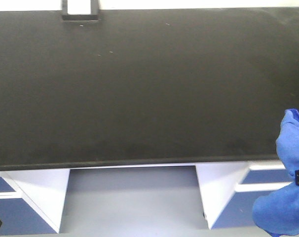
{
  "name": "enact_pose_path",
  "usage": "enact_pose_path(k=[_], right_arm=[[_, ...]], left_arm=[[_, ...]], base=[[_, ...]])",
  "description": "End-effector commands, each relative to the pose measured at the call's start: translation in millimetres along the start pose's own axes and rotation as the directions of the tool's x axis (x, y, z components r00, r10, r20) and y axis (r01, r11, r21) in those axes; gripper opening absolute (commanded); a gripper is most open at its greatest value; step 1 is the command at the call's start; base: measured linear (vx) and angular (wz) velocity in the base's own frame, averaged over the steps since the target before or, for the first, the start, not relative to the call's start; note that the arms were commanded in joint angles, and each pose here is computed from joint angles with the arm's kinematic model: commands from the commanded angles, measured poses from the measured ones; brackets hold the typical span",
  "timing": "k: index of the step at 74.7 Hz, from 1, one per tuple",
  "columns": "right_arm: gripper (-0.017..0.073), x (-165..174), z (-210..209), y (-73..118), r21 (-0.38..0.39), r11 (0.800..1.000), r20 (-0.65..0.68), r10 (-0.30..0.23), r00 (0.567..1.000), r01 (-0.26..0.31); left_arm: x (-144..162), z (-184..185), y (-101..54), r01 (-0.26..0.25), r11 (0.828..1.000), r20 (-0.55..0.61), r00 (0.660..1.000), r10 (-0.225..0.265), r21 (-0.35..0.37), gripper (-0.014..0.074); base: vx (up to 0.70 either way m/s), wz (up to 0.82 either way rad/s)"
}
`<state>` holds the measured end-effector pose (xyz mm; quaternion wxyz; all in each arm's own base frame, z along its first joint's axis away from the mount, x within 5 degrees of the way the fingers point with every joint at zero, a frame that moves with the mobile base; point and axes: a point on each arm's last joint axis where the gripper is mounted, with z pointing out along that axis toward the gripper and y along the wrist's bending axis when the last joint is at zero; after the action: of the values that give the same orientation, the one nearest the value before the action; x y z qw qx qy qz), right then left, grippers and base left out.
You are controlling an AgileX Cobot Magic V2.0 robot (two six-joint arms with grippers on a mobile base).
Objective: Wipe right workspace with blue cloth
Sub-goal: 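Drive the base to the second black counter, cloth held aloft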
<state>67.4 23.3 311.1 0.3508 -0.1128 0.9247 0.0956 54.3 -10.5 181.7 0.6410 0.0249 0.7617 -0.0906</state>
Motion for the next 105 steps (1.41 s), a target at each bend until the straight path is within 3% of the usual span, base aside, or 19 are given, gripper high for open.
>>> enact_pose_path(k=[1, 105], right_arm=[[-0.0001, -11.0, -5.2, 0.5, 0.002, 1.000, 0.077, -0.001, 0.997, 0.001], [-0.0001, -11.1, -5.2, 0.5, 0.002, 1.000, 0.078, -0.001, 0.997, 0.001]], left_arm=[[-15.5, -2.5, -1.2, 0.007, 1.000, 0.105, 0.994, -0.008, 0.010, -0.0006], [-15.5, -2.5, -1.2, 0.007, 1.000, 0.105, 0.994, -0.008, 0.010, -0.0006]], base=[[0.21, 0.32], [0.09, 0.03]])
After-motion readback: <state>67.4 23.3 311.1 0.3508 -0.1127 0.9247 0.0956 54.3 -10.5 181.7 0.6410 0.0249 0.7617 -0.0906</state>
